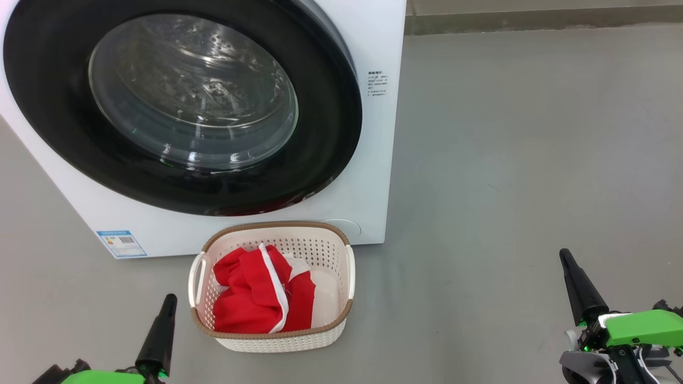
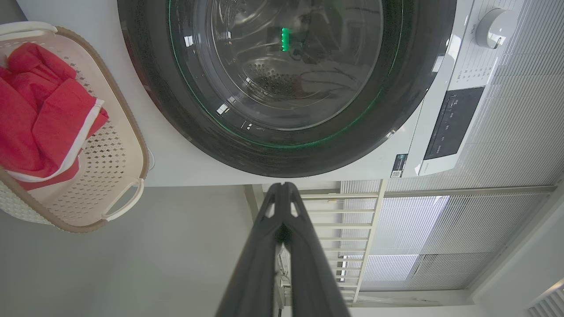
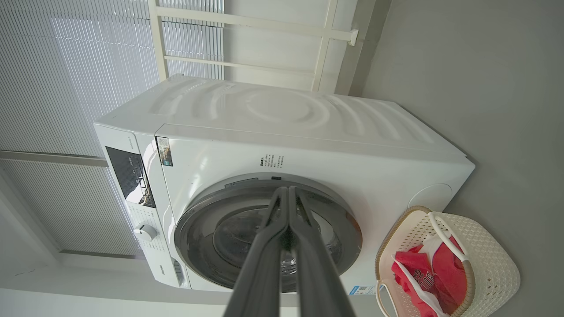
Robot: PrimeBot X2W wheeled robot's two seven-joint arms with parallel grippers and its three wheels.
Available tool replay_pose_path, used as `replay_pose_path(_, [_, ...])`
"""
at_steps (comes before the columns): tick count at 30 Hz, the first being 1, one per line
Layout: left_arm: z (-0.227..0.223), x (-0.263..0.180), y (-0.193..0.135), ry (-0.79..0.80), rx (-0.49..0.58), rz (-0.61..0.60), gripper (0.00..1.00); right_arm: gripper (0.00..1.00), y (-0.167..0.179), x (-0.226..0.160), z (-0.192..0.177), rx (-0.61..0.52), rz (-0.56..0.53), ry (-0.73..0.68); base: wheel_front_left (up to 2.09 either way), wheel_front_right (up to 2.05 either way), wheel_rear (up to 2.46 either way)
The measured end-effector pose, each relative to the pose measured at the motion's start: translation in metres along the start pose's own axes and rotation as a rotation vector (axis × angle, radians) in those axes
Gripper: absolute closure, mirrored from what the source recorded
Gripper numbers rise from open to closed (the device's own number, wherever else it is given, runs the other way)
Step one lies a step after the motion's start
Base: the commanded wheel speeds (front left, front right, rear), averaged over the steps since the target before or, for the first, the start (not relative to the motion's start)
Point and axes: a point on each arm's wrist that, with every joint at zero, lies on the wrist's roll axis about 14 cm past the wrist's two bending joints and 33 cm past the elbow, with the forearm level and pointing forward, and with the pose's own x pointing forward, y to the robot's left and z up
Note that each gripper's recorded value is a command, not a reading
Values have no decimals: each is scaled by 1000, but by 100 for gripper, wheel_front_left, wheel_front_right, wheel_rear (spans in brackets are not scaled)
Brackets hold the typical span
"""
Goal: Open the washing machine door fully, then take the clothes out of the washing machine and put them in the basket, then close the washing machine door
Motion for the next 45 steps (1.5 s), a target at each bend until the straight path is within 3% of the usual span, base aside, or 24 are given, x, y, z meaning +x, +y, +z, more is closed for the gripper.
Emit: replay_pose_path(45, [0,0,0,0,0,0,100,100,0,0,0,0,0,0,0,0,0])
